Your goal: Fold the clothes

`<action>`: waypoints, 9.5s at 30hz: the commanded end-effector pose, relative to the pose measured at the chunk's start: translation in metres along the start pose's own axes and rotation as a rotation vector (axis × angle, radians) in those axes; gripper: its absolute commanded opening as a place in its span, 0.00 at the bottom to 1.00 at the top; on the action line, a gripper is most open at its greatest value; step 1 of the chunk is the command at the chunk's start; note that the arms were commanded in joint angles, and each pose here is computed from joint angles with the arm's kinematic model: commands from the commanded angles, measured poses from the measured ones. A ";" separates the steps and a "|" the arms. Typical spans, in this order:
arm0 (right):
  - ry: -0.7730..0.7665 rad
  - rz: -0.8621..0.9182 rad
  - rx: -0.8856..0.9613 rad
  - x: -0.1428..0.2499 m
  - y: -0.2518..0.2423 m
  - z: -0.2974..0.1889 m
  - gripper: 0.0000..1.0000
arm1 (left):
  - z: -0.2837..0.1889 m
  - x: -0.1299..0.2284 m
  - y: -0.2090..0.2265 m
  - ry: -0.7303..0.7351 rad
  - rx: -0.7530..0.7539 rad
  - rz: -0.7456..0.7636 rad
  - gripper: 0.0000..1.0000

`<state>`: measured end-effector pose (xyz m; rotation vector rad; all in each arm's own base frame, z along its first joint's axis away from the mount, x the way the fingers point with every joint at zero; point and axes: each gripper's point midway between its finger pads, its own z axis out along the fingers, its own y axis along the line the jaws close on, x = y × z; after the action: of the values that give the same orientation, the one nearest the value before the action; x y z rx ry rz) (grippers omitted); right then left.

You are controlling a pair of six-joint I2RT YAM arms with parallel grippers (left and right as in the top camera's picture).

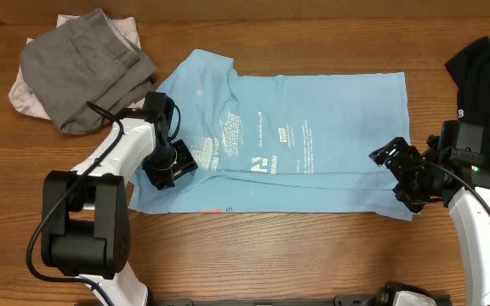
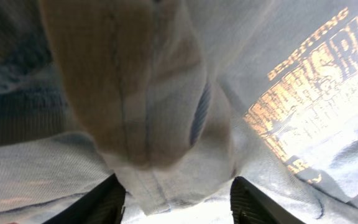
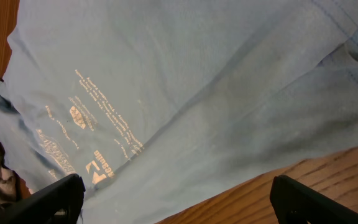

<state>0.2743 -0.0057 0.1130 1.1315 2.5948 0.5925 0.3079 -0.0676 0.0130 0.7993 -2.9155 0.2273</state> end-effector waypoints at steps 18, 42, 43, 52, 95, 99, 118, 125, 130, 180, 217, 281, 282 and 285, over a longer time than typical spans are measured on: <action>-0.009 -0.012 -0.002 0.000 0.001 -0.001 1.00 | -0.003 -0.011 -0.021 -0.024 0.076 0.015 0.17; -0.011 -0.013 -0.004 0.000 0.001 -0.001 1.00 | -0.056 -0.094 -0.105 -0.377 0.396 0.108 0.89; -0.011 -0.013 -0.004 0.000 0.001 -0.001 1.00 | -0.056 -0.093 -0.105 -0.377 0.393 0.108 1.00; -0.011 -0.013 -0.004 0.000 0.001 -0.001 1.00 | -0.044 -0.079 -0.089 -0.305 0.325 0.103 0.99; -0.001 -0.010 -0.001 0.002 0.000 -0.001 1.00 | 0.024 -0.031 0.068 0.096 -0.193 -0.009 0.04; -0.003 -0.010 -0.002 0.002 0.001 -0.001 1.00 | 0.015 -0.038 0.100 0.069 -0.321 -0.054 0.06; 0.009 -0.005 0.006 0.002 -0.001 0.002 1.00 | -0.054 -0.057 0.168 0.061 -0.490 -0.312 0.28; 0.033 0.022 0.024 0.006 -0.005 0.005 1.00 | -0.087 -0.062 0.145 0.010 -0.450 -0.289 0.33; 0.057 0.057 0.050 0.013 -0.015 0.012 1.00 | -0.092 -0.050 0.093 0.034 -0.255 -0.103 0.40; 0.123 0.104 -0.077 0.026 -0.039 0.108 0.83 | -0.086 -0.021 0.015 0.012 -0.188 0.235 1.00; -0.010 0.232 0.082 0.025 -0.062 0.064 0.84 | -0.087 -0.024 0.018 -0.002 -0.208 0.243 1.00; -0.085 0.201 0.025 0.006 -0.044 0.088 0.17 | -0.087 -0.025 0.018 -0.007 -0.207 0.244 1.00; -0.092 0.206 0.027 0.005 -0.045 0.087 0.17 | -0.087 -0.025 0.018 -0.007 -0.207 0.244 1.00; -0.111 0.211 0.018 0.001 -0.043 0.087 0.13 | -0.087 -0.025 0.018 -0.007 -0.207 0.244 1.00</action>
<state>0.2747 -0.0043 0.0153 1.4075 2.4353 0.5565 0.3211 -0.0261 0.0821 0.4459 -2.9298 -0.0563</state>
